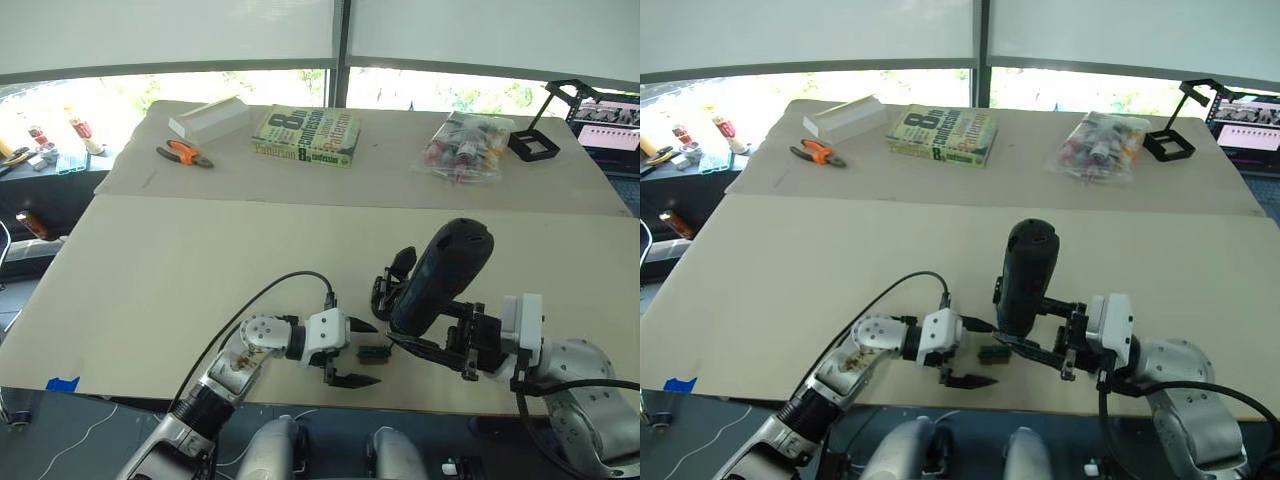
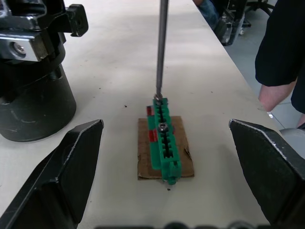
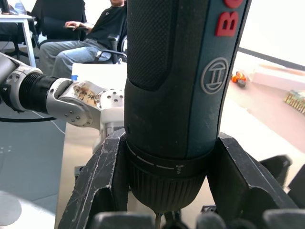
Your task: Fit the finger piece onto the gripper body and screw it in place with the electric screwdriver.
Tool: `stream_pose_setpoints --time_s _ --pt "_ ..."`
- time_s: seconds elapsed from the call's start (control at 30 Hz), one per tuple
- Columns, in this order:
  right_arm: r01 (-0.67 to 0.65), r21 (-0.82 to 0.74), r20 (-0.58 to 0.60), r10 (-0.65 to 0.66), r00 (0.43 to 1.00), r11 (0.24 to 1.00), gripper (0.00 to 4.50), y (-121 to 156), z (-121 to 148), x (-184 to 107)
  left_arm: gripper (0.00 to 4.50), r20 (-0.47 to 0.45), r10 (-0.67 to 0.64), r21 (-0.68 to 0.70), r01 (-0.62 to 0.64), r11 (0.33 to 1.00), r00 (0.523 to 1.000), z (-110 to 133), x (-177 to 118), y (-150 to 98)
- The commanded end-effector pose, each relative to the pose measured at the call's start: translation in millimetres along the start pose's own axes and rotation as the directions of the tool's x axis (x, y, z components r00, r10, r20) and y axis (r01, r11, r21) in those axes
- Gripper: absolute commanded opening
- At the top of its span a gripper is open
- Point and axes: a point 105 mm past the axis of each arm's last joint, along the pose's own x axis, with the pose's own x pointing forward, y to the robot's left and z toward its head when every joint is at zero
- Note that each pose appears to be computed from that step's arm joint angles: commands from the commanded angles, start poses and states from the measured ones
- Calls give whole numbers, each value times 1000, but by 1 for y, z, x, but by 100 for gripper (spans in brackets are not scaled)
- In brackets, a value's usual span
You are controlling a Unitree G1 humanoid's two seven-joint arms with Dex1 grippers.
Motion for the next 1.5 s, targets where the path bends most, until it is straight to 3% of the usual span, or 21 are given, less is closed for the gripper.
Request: stream_pose_setpoints --time_s 0.03,0.33,0.63,0.9,1.2,1.5 --pt "-6 -62 60 9 998 998 193 -1 26 0 450 -8 0 -13 0 1000 1000 -5 -6 -2" --pt "28 -75 36 -25 999 997 193 -3 39 -9 450 48 65 -28 -64 998 997 4 -31 0" --pt "139 -136 -32 -144 989 981 193 -20 50 -38 450 135 210 -103 -197 975 968 29 -67 29" --pt "205 -219 -32 -217 976 954 193 -44 63 -57 450 180 212 -58 -205 977 961 50 -73 53" --pt "208 -251 77 -195 978 945 193 -65 96 -43 450 174 103 8 -106 994 979 56 -56 59" --pt "174 -213 163 -140 977 961 193 -74 129 -23 450 214 102 6 -106 994 971 66 -54 62"
